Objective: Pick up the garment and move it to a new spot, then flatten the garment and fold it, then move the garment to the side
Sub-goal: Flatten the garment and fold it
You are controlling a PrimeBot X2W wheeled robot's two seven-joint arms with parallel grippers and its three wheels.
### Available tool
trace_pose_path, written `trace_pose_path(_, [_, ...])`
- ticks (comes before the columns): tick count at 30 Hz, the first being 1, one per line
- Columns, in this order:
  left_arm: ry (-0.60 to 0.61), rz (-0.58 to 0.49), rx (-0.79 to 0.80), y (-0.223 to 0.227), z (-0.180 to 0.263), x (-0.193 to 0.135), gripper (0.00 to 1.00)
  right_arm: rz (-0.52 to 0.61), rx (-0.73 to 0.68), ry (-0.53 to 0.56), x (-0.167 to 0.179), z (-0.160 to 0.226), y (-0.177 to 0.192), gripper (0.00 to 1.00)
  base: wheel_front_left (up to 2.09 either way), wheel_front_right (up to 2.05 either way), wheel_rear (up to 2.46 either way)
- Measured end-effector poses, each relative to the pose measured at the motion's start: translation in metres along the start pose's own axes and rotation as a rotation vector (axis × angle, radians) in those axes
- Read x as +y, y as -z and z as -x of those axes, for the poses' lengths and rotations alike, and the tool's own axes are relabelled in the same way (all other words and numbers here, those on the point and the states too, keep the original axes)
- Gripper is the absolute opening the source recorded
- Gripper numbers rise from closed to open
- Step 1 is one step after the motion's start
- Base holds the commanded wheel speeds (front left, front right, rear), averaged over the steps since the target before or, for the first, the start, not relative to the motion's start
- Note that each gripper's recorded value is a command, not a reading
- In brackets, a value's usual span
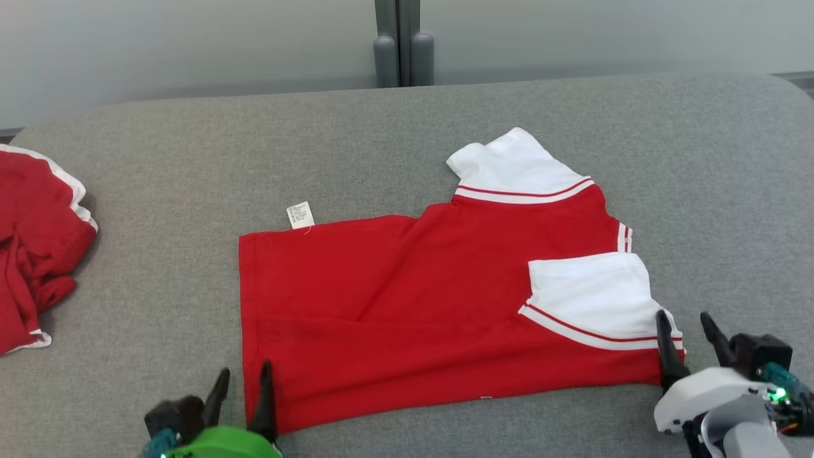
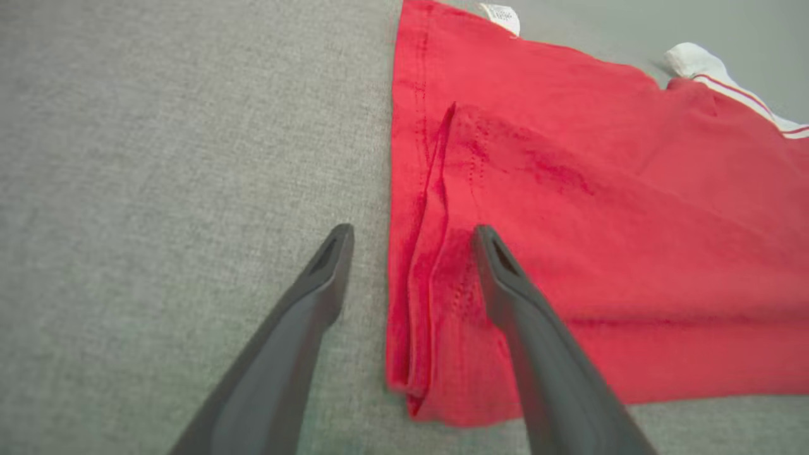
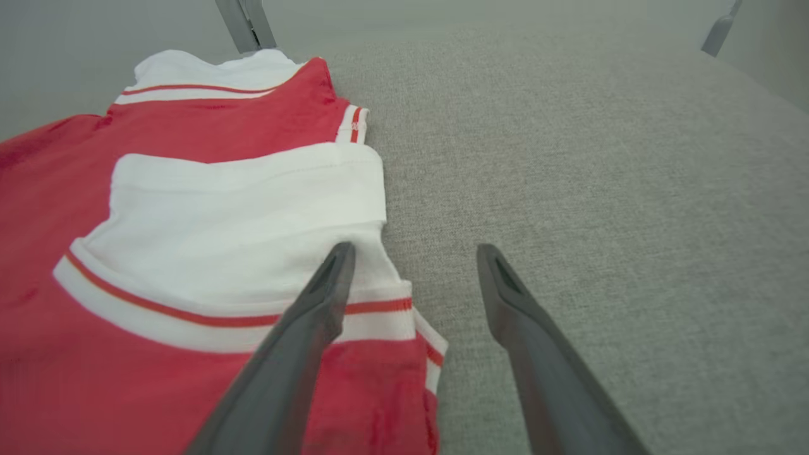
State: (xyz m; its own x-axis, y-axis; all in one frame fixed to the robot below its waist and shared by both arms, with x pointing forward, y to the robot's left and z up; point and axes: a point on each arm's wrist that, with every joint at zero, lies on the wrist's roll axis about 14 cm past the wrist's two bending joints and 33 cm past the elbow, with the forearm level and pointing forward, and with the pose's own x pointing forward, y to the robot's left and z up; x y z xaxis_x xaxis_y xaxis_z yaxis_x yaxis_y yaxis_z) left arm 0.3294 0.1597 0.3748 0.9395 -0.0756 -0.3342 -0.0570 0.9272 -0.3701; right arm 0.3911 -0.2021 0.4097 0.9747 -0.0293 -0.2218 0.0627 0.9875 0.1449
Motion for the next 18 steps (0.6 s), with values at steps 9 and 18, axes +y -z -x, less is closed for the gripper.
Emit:
trace_pose_path(9, [0.072, -0.088, -0.119, -0.07, -0.072, -0.01, 1.0, 0.094, -0.115, -0.079, 0.03, -0.064, -0.047, 1.0, 0.0, 0.0, 0.0])
trace_pose_path(18, [0.079, -0.156, -0.047, -0.074, -0.126, 0.005, 1.0, 0.195, -0.114, -0.147, 0.057, -0.125, -0.054, 1.0, 0.0, 0.0, 0.0])
